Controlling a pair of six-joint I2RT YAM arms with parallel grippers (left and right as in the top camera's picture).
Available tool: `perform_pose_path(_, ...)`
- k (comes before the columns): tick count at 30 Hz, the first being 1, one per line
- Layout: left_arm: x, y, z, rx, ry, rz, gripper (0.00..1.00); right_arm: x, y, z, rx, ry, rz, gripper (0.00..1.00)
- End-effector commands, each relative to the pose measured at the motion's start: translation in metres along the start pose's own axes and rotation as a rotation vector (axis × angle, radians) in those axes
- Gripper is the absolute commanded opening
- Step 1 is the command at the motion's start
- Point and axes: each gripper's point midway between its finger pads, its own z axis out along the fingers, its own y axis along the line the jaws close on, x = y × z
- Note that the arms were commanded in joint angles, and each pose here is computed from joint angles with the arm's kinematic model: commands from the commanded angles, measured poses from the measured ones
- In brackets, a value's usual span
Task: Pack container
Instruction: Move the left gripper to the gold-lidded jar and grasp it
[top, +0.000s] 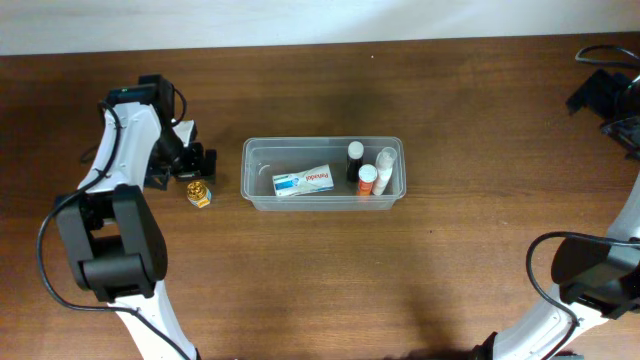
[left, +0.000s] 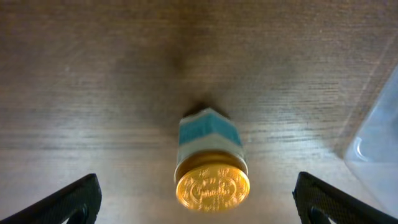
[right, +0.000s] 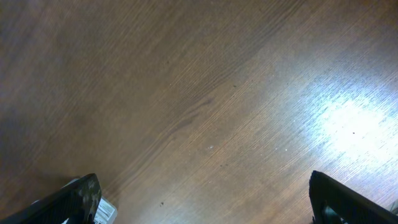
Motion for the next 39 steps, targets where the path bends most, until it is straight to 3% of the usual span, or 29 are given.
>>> perform_pose_path(1,0.002,-0.01,0.004,0.02,-0.004,0.054,0.99,0.001,-0.002,-0.012,-0.012,-0.026,-0.003,0.98)
perform_pose_path(9,0.003,-0.013,0.027,0.02,-0.015,0.064,0.98,0.001,-0.002,-0.012,-0.012,-0.026,-0.003,0.98)
perform_pose_path(14,0.005,-0.013,0.033,0.015,-0.014,0.068,0.89,0.001,-0.002,-0.012,-0.012,-0.026,-0.003,0.98)
perform_pose_path(15,0.005,-0.013,0.033,0.016,-0.011,0.068,0.83,0.001,-0.002,-0.012,-0.012,-0.026,-0.003,0.98)
perform_pose_path(23,0.016,-0.005,0.044,-0.028,0.021,0.067,0.81,0.001,-0.002,-0.012,-0.012,-0.026,-0.003,0.98)
perform_pose_path(31,0.014,-0.005,0.045,-0.028,0.012,0.067,0.62,0.001,-0.002,-0.012,-0.012,-0.026,-0.003,0.98)
perform_pose_path(36,0.012,-0.005,0.045,-0.028,0.006,0.067,0.44,0.001,-0.002,-0.012,-0.012,-0.026,-0.003,0.98)
perform_pose_path(39,0.011,-0.005,0.045,-0.028,0.002,0.067,0.39,0.001,-0.002,-0.012,-0.012,-0.026,-0.003,0.98)
